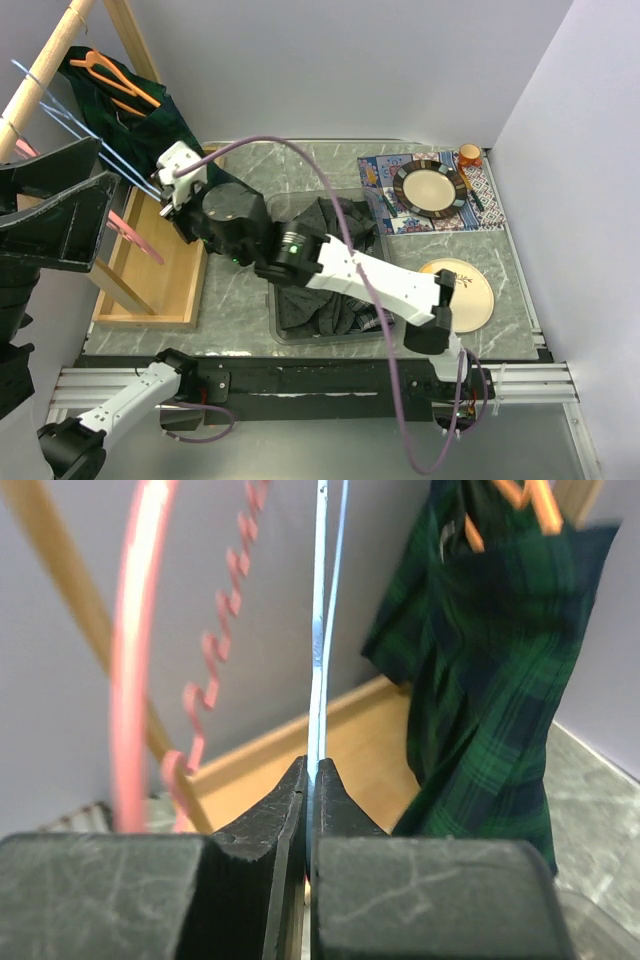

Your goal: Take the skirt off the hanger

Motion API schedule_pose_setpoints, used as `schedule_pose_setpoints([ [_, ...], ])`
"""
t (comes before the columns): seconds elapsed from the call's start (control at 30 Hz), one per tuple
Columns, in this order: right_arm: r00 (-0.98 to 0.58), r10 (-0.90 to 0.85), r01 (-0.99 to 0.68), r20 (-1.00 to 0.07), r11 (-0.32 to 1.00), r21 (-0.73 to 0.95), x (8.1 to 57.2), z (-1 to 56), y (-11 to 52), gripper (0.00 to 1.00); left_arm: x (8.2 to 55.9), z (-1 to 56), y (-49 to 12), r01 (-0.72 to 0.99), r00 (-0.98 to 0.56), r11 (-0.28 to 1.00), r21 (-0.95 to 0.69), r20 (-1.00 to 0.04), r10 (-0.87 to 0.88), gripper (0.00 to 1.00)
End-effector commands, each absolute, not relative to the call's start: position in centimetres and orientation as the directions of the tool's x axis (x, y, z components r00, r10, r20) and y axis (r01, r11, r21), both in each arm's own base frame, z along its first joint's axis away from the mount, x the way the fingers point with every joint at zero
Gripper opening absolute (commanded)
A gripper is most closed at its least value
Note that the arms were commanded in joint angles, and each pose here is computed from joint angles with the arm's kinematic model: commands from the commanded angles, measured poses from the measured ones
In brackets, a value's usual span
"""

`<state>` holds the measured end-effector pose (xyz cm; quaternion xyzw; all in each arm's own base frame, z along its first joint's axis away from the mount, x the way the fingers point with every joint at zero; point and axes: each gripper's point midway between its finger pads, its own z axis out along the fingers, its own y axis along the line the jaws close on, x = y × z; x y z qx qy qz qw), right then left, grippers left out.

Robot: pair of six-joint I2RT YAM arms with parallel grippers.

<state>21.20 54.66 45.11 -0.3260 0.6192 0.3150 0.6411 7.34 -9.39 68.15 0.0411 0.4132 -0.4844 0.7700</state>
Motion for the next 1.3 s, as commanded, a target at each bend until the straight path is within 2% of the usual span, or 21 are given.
schedule_pose_setpoints([
  [0.0, 0.081, 0.058, -0.764, -0.995, 0.645, -0.024, 22.5, 46.9, 54.6, 0.0, 6.9, 68.8, -9.6, 0.798, 0.189, 0.51, -0.321, -0.671, -0.717, 0.97],
  [0.23, 0.08, 0.024, -0.78, -0.996, 0.624, -0.048, 22.7, 44.9, 56.1, 0.0, 7.3, 68.8, -9.0, 0.764, 0.235, 0.569, -0.303, -0.691, -0.684, 0.97],
  [0.6, 0.105, 0.061, -0.799, -0.993, 0.6, -0.048, 23.4, 45.1, 57.5, 0.0, 7.9, 68.8, -8.1, 0.726, 0.241, 0.593, -0.348, -0.679, -0.693, 0.97],
  [0.83, 0.086, 0.056, -0.783, -0.995, 0.621, -0.033, 23.9, 44.4, 56.6, 0.0, 11.1, 67.1, -7.5, 0.62, 0.268, 0.689, -0.375, -0.724, -0.635, 0.97],
  [0.9, 0.077, 0.061, -0.777, -0.995, 0.629, -0.021, 23.8, 44.5, 56.0, 0.09, 12.4, 66.4, -7.6, 0.587, 0.26, 0.716, -0.377, -0.75, -0.608, 0.97],
  [0.93, 0.068, 0.068, -0.774, -0.995, 0.633, -0.01, 23.7, 44.8, 55.6, 0.24, 14.0, 65.9, -8.2, 0.569, 0.24, 0.729, -0.38, -0.771, -0.589, 0.97],
  [1.07, 0.027, 0.086, -0.779, -0.996, 0.626, 0.033, 22.7, 45.9, 52.8, 0.46, 17.6, 64.4, -8.1, 0.466, 0.223, 0.798, -0.382, -0.822, -0.524, 0.97],
  [1.1, 0.018, 0.12, -0.801, -0.993, 0.595, 0.057, 21.5, 47.9, 51.4, 0.51, 18.7, 63.6, -7.6, 0.411, 0.223, 0.826, -0.385, -0.836, -0.501, 0.97],
  [1.13, 0.002, 0.123, -0.831, -0.992, 0.553, 0.066, 20.5, 48.5, 51.1, 0.62, 19.9, 62.9, -7.5, 0.373, 0.209, 0.841, -0.392, -0.847, -0.488, 0.97],
  [1.17, -0.017, 0.121, -0.837, -0.993, 0.541, 0.08, 19.9, 48.7, 50.4, 0.69, 20.2, 63.1, -7.2, 0.349, 0.218, 0.854, -0.387, -0.852, -0.476, 0.97],
  [1.23, -0.039, 0.141, -0.846, -0.989, 0.521, 0.108, 18.1, 50.3, 48.0, 0.79, 22.8, 61.4, -6.8, 0.249, 0.181, 0.897, -0.364, -0.893, -0.412, 0.97],
  [1.27, -0.054, 0.115, -0.851, -0.992, 0.515, 0.106, 17.6, 49.0, 47.6, 0.8, 23.1, 61.6, -6.5, 0.227, 0.183, 0.906, -0.357, -0.898, -0.399, 0.97],
])
